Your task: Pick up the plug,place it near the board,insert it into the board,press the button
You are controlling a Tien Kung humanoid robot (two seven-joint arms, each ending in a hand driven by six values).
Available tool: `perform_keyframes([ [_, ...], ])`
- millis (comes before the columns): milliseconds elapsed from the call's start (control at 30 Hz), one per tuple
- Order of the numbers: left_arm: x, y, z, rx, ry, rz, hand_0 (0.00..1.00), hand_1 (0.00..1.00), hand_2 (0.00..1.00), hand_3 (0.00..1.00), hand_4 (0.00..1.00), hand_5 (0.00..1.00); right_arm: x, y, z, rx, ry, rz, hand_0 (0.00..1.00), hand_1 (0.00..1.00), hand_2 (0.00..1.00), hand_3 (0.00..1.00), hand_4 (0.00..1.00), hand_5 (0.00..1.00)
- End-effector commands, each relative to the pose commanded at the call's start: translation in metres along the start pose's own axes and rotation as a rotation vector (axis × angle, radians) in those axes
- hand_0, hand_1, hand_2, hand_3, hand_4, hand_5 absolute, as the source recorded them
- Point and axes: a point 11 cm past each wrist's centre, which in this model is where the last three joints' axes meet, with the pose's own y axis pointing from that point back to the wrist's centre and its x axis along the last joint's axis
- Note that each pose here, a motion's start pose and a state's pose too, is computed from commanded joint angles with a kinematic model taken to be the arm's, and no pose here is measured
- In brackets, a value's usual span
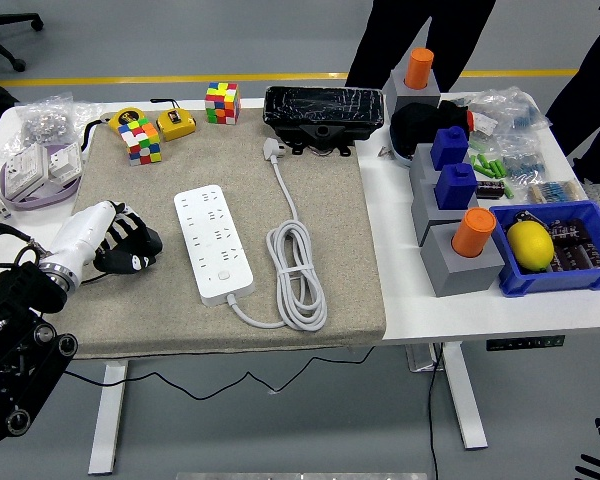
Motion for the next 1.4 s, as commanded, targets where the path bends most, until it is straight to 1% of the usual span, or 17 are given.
perform_keyframes([
  [67, 0.001, 0.0, 0.0, 0.0, 0.002, 0.001, 0.429, 0.625, 0.579, 0.545, 0.979, 0.298, 0.0, 0.0, 0.0, 0.0, 0.0, 0.0, 0.67, 0.58, 0.601, 0.637, 0.998, 0.998],
  [100, 0.002, 0.0, 0.0, -0.002, 0.004, 0.006, 0.599, 0.74, 0.706, 0.646, 0.998, 0.405, 0.0, 0.0, 0.0, 0.001, 0.0, -0.001, 0.669, 0.579, 0.601, 0.637, 0.998, 0.998],
  [267, 0.006, -0.001, 0.001, -0.008, 0.004, 0.015, 0.599, 0.74, 0.706, 0.646, 0.998, 0.405, 0.0, 0.0, -0.001, 0.001, 0.0, 0.0, 0.669, 0.579, 0.601, 0.637, 0.998, 0.998],
  [300, 0.006, -0.001, 0.001, -0.008, 0.003, 0.016, 0.623, 0.759, 0.719, 0.691, 0.998, 0.448, 0.0, 0.0, -0.001, 0.001, 0.0, 0.0, 0.67, 0.579, 0.6, 0.637, 0.998, 0.998],
  [467, 0.01, 0.001, 0.005, -0.02, 0.008, 0.03, 0.623, 0.759, 0.719, 0.691, 0.998, 0.448, 0.0, 0.0, 0.0, 0.0, 0.001, 0.0, 0.67, 0.579, 0.6, 0.637, 0.998, 0.998],
  [500, 0.012, 0.001, 0.006, -0.023, 0.015, 0.034, 0.718, 0.811, 0.77, 0.752, 0.998, 0.669, 0.0, 0.0, 0.0, -0.001, 0.002, 0.0, 0.67, 0.58, 0.6, 0.637, 0.998, 0.998],
  [567, 0.015, 0.002, 0.009, -0.033, 0.039, 0.049, 0.718, 0.811, 0.77, 0.752, 0.998, 0.669, 0.0, 0.0, 0.0, -0.001, 0.003, 0.0, 0.67, 0.58, 0.6, 0.637, 0.998, 0.998],
  [633, 0.021, 0.004, 0.013, -0.054, 0.099, 0.086, 0.718, 0.811, 0.77, 0.752, 0.998, 0.669, 0.0, 0.0, 0.0, 0.0, 0.002, -0.001, 0.67, 0.58, 0.6, 0.637, 0.998, 0.998],
  [667, 0.025, 0.005, 0.016, -0.076, 0.16, 0.111, 0.718, 0.811, 0.77, 0.752, 0.998, 0.669, -0.001, 0.0, 0.0, 0.0, 0.003, -0.002, 0.67, 0.58, 0.6, 0.637, 0.998, 0.998],
  [700, 0.026, 0.006, 0.017, -0.085, 0.188, 0.12, 0.969, 0.998, 0.984, 0.977, 0.998, 0.968, -0.001, 0.0, 0.0, 0.0, 0.003, -0.002, 0.67, 0.579, 0.6, 0.637, 0.998, 0.998],
  [767, 0.031, 0.009, 0.023, -0.13, 0.296, 0.156, 0.969, 0.998, 0.984, 0.977, 0.998, 0.968, -0.001, 0.0, 0.0, 0.0, 0.002, -0.003, 0.67, 0.579, 0.6, 0.637, 0.998, 0.998],
  [867, 0.034, 0.012, 0.028, -0.176, 0.429, 0.174, 0.969, 0.998, 0.984, 0.977, 0.998, 0.968, -0.001, 0.0, 0.0, -0.001, 0.003, -0.004, 0.67, 0.579, 0.6, 0.637, 0.998, 0.998],
  [900, 0.035, 0.013, 0.03, -0.195, 0.486, 0.184, 0.998, 0.998, 0.998, 0.998, 0.998, 0.998, -0.002, 0.0, 0.001, -0.002, 0.003, -0.004, 0.669, 0.579, 0.6, 0.636, 0.998, 0.998],
  [1067, 0.032, 0.02, 0.031, -0.259, 0.753, 0.201, 0.998, 0.998, 0.998, 0.998, 0.998, 0.998, -0.004, 0.0, 0.004, -0.005, 0.005, -0.009, 0.669, 0.579, 0.6, 0.636, 0.998, 0.998],
  [1267, 0.029, 0.023, 0.016, -0.264, 1.023, 0.219, 0.998, 0.998, 0.998, 0.998, 0.998, 0.998, -0.007, 0.0, 0.006, -0.007, 0.007, -0.015, 0.669, 0.58, 0.6, 0.637, 0.998, 0.998],
  [1300, 0.028, 0.024, 0.013, -0.27, 1.079, 0.221, 0.998, 0.998, 0.979, 0.973, 0.998, 0.998, -0.008, 0.0, 0.007, -0.007, 0.008, -0.017, 0.67, 0.58, 0.601, 0.637, 0.998, 0.998],
  [1400, 0.028, 0.026, 0.008, -0.276, 1.204, 0.237, 0.998, 0.998, 0.979, 0.973, 0.998, 0.998, -0.011, 0.001, 0.008, -0.007, 0.009, -0.023, 0.67, 0.58, 0.601, 0.637, 0.998, 0.998],
])
